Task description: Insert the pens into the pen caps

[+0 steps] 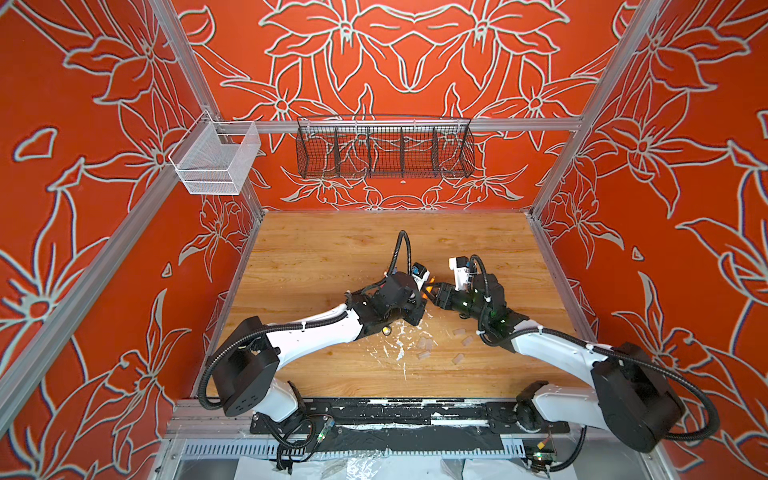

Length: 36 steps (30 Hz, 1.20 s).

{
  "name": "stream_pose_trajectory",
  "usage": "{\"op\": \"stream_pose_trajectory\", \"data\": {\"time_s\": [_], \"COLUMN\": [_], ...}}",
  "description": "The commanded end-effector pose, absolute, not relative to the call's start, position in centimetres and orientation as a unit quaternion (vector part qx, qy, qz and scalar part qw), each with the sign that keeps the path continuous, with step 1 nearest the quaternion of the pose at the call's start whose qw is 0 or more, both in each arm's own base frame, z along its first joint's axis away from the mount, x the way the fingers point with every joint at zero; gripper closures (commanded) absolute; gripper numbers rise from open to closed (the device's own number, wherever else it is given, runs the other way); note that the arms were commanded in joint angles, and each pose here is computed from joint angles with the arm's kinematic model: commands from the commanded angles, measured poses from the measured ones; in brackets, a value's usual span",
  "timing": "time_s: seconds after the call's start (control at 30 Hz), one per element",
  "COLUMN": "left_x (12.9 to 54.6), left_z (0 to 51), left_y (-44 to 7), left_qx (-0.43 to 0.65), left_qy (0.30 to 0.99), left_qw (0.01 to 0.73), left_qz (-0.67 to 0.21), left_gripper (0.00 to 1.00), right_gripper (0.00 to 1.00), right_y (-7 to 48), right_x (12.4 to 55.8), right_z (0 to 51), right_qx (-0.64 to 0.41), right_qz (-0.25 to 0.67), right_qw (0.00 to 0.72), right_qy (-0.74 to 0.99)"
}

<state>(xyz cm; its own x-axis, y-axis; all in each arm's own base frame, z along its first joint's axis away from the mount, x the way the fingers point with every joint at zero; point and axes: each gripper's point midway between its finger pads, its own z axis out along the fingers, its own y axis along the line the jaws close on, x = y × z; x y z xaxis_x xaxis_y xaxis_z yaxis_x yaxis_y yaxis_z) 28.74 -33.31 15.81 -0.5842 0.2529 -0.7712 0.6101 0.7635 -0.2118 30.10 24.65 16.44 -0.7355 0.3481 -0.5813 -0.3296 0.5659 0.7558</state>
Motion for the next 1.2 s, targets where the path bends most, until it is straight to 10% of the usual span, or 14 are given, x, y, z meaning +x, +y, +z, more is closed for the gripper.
{"op": "stream_pose_trajectory", "data": {"time_s": [0.0, 0.2, 0.57, 1.17], "left_x": [28.5, 28.4, 28.3, 28.2], "left_z": [16.7, 16.8, 16.8, 16.9], "left_y": [-34.5, -34.4, -34.5, -34.5], "left_qx": [0.269, 0.271, 0.274, 0.275], "left_qy": [0.847, 0.847, 0.846, 0.842], "left_qw": [0.384, 0.388, 0.387, 0.392], "left_qz": [-0.25, -0.244, -0.244, -0.248], "left_gripper": [1.0, 1.0, 1.0, 1.0], "right_gripper": [0.66, 0.8, 0.68, 0.86], "right_y": [25.6, 25.3, 23.2, 23.8], "right_x": [30.5, 30.6, 30.1, 30.4], "right_z": [17.8, 17.5, 18.9, 17.7], "right_qx": [-0.001, 0.006, 0.019, 0.026], "right_qz": [0.482, 0.474, 0.446, 0.445], "right_qw": [0.368, 0.371, 0.413, 0.388], "right_qy": [0.795, 0.798, 0.794, 0.807]}}
